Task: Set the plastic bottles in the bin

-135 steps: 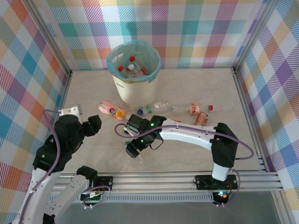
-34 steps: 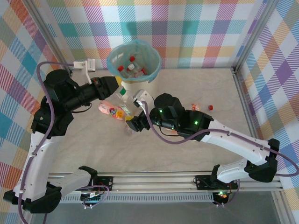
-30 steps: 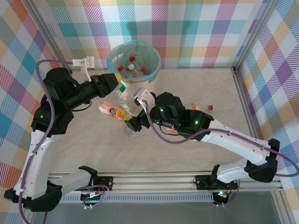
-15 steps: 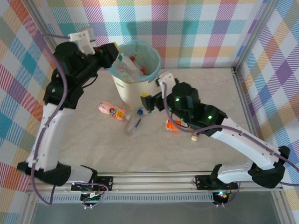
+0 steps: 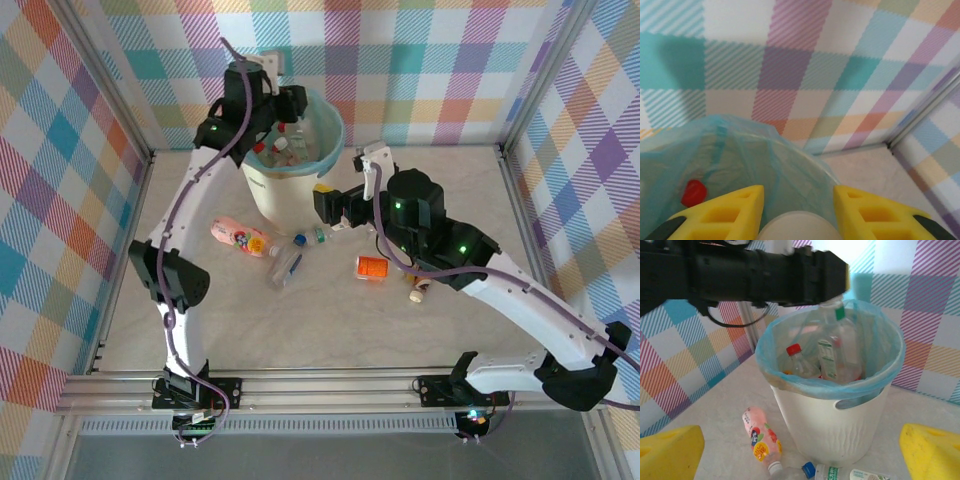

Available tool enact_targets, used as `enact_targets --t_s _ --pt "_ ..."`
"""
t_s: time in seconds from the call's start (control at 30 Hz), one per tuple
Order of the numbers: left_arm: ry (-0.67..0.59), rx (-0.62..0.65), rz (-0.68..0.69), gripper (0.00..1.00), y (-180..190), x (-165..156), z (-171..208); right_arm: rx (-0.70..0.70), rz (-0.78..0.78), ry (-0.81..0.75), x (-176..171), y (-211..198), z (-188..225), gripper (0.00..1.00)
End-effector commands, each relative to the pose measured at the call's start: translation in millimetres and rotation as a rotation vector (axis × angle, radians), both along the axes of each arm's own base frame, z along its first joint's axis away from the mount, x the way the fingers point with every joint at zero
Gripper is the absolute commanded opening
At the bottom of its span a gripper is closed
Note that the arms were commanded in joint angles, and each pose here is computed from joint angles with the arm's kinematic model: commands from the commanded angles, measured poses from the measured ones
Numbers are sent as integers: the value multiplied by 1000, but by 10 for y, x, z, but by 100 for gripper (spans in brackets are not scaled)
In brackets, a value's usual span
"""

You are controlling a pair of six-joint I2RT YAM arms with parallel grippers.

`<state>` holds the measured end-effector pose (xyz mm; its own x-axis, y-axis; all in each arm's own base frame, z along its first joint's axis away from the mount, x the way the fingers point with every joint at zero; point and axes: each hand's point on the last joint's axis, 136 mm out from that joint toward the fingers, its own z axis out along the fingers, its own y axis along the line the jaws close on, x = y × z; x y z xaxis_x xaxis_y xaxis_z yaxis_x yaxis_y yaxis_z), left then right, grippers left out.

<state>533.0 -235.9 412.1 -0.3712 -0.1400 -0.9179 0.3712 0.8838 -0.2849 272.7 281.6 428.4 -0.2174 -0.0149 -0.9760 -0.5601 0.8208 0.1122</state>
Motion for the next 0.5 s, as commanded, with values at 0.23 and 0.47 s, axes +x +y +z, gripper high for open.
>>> enact_targets --t_s 0.23,0.47 --pt "62 135 -136 0 -396 115 -649 -17 37 51 21 125 -160 100" --pt "149 188 -117 0 -360 186 -1177 -27 44 70 4 127 -212 100"
